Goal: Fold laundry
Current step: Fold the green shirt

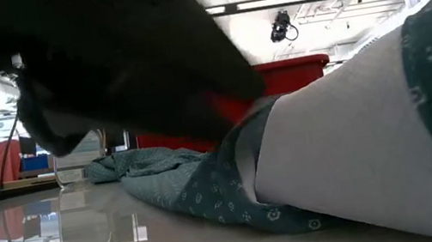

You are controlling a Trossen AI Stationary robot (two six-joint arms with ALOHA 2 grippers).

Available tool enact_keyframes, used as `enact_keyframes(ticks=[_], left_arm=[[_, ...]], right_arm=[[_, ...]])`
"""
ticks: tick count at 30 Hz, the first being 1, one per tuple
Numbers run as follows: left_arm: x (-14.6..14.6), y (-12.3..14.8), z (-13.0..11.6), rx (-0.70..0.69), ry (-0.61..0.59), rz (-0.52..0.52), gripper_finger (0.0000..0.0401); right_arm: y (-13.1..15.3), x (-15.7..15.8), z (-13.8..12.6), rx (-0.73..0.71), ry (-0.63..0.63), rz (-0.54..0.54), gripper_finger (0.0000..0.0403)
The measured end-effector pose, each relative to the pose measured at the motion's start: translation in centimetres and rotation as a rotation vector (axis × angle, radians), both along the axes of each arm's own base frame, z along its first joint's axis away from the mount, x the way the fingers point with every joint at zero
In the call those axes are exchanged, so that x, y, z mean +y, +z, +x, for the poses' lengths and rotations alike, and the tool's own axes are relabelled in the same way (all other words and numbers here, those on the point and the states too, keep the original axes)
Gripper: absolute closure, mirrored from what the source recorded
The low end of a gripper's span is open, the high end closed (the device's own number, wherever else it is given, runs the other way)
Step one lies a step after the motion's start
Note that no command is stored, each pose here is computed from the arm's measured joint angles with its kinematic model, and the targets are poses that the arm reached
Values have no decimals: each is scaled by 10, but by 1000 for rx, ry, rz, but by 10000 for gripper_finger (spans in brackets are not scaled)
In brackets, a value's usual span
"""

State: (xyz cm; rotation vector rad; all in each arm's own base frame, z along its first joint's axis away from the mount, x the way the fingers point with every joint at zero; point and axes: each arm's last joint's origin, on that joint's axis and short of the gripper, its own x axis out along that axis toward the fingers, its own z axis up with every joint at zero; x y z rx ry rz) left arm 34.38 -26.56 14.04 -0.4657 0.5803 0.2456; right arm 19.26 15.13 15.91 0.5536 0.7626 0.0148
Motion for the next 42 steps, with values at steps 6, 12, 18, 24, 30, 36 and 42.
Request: enact_keyframes(ticks=[6, 12, 18, 24, 30, 36, 42], left_arm=[[1, -1, 4, 14, 15, -2, 248], [6, -6, 5, 82, 1, -51, 283], [3, 3, 13, 58, -86, -194, 388], [-13, 49, 30, -22, -322, -470, 393], [-20, 56, 30, -4, -355, -485, 391], [-20, 53, 30, 103, -419, -635, 363], [-27, 51, 20, 250, -480, -740, 330]], right_arm=[[0, 3, -3, 8, 5, 17, 300], [-1, 4, -5, 22, 12, 6, 301], [-6, -3, -7, 85, -30, -27, 314], [-6, -2, -6, 86, -43, -4, 326], [-5, -1, -5, 87, 11, 19, 328], [-3, 1, -4, 78, 52, 30, 328], [-19, -3, -7, 112, 63, -62, 328]])
